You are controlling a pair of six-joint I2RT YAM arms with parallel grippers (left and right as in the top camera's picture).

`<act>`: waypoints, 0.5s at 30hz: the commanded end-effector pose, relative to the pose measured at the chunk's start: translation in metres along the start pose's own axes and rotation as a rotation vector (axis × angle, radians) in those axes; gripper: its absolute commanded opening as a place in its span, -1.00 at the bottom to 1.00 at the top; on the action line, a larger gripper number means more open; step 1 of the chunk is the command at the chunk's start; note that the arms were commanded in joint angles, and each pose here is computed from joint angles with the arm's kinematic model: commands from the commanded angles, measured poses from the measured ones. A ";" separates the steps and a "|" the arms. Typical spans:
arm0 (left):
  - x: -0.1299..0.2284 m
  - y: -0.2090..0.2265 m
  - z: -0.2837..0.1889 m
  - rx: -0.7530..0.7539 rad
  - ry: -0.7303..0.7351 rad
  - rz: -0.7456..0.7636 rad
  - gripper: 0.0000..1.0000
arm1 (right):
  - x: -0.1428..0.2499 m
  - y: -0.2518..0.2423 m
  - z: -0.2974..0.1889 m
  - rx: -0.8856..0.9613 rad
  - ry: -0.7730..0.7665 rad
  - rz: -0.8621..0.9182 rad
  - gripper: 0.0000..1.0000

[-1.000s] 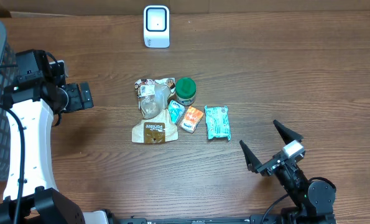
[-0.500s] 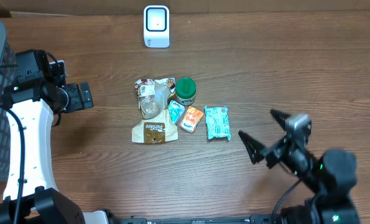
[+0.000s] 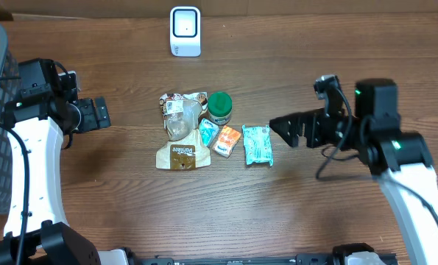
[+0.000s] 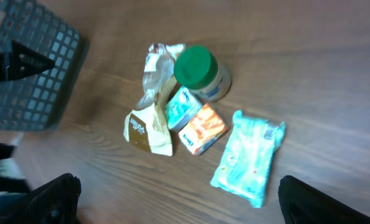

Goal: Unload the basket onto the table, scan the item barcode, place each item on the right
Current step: 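Move the right gripper over the wipes pack and grasp it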

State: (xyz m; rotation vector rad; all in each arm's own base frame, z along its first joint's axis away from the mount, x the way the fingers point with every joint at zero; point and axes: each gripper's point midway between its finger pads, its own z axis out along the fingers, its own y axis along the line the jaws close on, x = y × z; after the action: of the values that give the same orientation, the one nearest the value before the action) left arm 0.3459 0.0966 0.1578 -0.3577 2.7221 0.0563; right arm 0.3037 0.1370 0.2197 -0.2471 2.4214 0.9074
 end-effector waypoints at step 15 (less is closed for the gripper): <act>-0.003 -0.001 -0.001 0.007 -0.007 -0.018 0.99 | 0.053 -0.018 0.132 0.147 0.287 0.465 -0.10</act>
State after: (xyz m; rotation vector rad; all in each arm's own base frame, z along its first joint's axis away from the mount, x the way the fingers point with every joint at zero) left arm 0.3459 0.0965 0.1578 -0.3577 2.7224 0.0557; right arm 0.3144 0.2033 0.1045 0.1192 2.8438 1.0334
